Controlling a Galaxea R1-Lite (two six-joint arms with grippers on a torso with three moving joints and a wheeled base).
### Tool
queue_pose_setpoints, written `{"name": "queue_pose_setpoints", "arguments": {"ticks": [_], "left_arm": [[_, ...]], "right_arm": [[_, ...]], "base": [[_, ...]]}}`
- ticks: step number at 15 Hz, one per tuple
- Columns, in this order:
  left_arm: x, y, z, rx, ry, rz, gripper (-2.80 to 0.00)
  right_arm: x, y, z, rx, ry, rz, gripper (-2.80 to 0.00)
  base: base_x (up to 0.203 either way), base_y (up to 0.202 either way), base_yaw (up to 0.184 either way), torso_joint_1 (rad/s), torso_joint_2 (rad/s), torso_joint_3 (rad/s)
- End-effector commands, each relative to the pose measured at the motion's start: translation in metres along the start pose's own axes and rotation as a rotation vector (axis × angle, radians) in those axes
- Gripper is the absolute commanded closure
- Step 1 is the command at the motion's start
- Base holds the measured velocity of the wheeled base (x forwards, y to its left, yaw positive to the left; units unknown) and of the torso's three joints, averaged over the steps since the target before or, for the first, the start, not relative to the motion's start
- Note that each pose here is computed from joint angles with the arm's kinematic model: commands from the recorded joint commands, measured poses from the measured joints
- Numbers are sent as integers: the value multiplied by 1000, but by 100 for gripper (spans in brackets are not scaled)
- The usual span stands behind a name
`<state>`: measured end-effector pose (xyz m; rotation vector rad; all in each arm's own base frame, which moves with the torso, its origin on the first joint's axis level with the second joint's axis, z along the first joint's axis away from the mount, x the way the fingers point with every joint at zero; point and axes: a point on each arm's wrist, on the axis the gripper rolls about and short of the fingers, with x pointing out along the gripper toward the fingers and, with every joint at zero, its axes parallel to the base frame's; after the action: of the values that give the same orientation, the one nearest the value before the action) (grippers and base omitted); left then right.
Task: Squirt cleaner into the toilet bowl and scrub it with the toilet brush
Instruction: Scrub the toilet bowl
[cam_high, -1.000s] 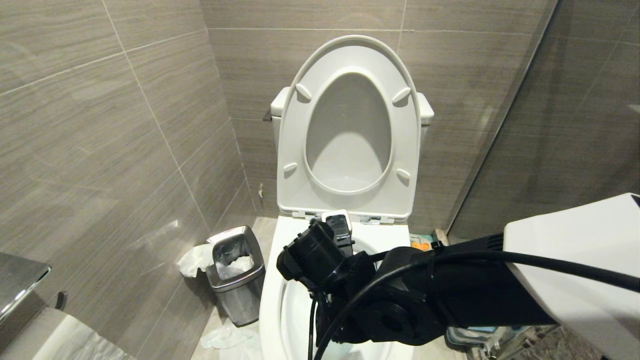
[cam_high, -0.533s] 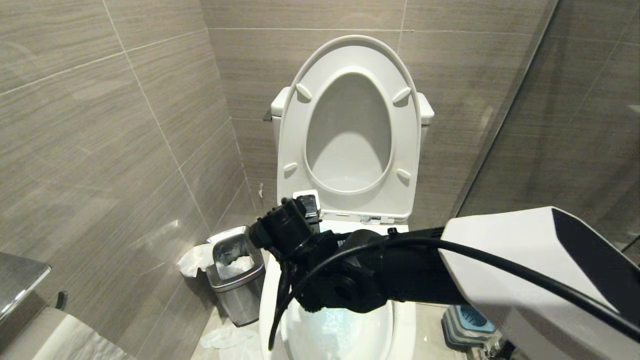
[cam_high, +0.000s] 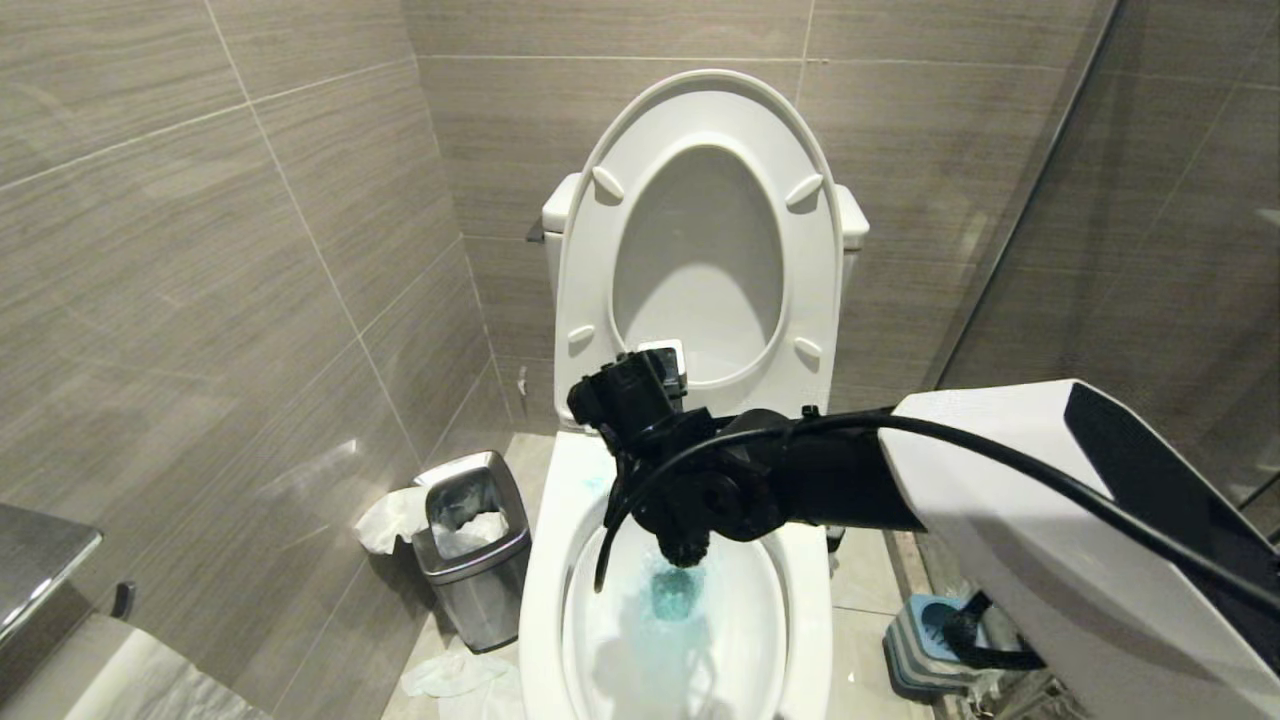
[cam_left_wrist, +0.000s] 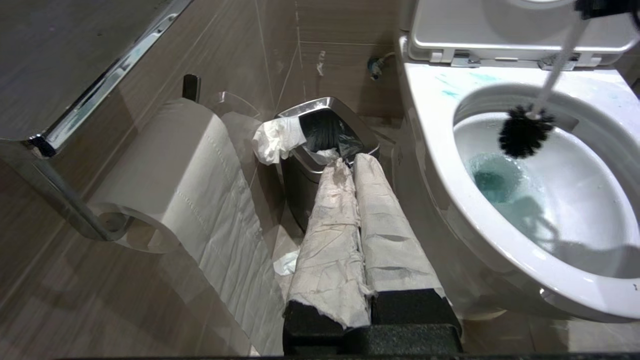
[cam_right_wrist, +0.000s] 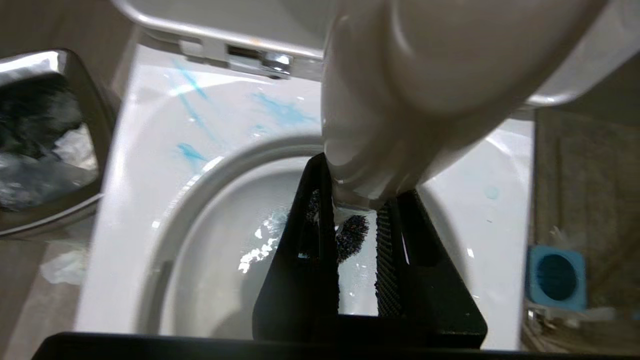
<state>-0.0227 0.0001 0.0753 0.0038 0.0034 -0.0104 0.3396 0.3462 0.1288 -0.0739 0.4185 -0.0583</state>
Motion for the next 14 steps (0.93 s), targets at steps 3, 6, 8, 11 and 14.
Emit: {"name": "queue_pose_setpoints", "arguments": {"ticks": [3,6,8,11,14], "left_arm": [[0,0,0,-1,0,0,0],[0,0,0,0,0,0,0],[0,0,0,-1,0,1,0],[0,0,0,-1,0,1,0],[0,0,0,-1,0,0,0]], "right_arm": [[-53,-38,8,-37,27,12,0],[-105,-23,-6,-62,27,124,0],[-122,-4,-22,-81,39,183,0],[-109,30,-33,-69,36,210,0],[-61,44,-30,-22,17,149,0]], "base": [[0,0,0,0,0,0],[0,0,0,0,0,0],[0,0,0,0,0,0],[0,0,0,0,0,0],[0,0,0,0,0,0]]}}
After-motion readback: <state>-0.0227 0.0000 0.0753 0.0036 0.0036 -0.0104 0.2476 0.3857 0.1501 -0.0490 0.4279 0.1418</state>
